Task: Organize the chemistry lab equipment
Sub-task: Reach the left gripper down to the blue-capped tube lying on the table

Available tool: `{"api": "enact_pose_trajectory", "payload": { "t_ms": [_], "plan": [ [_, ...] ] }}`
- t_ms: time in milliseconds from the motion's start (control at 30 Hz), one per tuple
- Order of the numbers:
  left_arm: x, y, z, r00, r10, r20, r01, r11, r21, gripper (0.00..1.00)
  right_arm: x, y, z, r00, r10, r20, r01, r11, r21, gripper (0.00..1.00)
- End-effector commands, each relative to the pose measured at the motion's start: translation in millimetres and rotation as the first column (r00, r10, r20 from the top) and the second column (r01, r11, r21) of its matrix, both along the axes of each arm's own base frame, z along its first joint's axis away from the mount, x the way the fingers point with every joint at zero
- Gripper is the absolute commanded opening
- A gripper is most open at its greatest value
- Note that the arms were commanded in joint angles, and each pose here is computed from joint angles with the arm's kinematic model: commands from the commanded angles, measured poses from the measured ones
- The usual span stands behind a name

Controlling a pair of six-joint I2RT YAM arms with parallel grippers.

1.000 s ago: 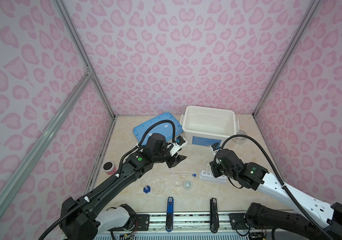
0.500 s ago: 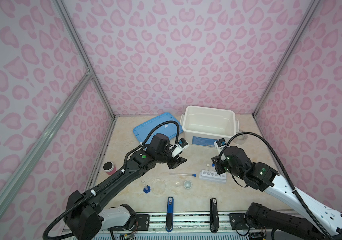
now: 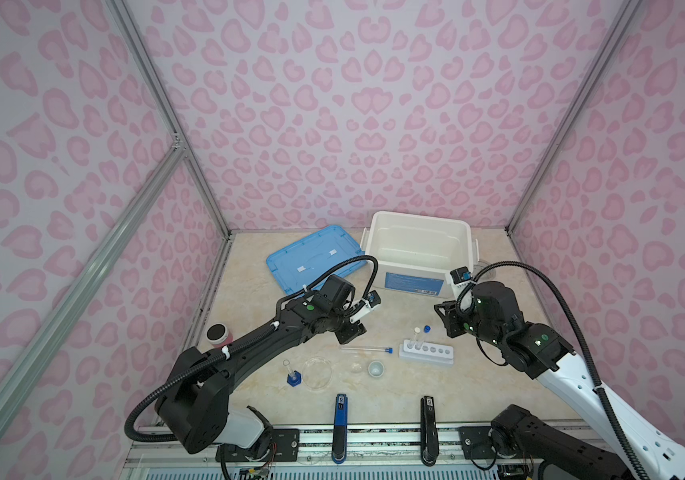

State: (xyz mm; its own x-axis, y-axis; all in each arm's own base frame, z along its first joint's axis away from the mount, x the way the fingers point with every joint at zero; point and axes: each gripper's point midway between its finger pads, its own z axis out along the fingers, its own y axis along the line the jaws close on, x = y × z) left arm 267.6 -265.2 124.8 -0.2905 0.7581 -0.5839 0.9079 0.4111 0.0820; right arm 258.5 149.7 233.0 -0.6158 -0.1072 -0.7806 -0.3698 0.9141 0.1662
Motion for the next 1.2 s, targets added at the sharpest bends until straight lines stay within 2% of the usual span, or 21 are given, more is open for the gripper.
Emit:
{"api": "enact_pose_trajectory", "payload": {
  "t_ms": [0, 233, 867, 1167],
  "plan": [
    [6, 6, -18, 1.000, -0.011, 0.007, 0.010, 0.995, 0.102, 0.51, 2, 4, 2, 0.999, 0.034, 0.015, -0.034, 0.999, 0.031, 0.26],
    [2, 4, -45, 0.998, -0.046, -0.042, 0.054, 0.978, 0.203, 0.50, 8, -2, -5, 1.000, 0.030, -0.001, -0.030, 0.998, 0.049, 0.26],
    [-21, -4, -72, 0.987, -0.113, -0.112, 0.138, 0.956, 0.258, 0.48, 10, -2, -16, 1.000, 0.023, -0.019, -0.022, 0.998, 0.061, 0.26],
    [-23, -1, -86, 0.986, -0.126, -0.113, 0.156, 0.934, 0.321, 0.47, 10, -3, -18, 1.000, 0.024, -0.021, -0.023, 0.998, 0.055, 0.26]
  ]
}}
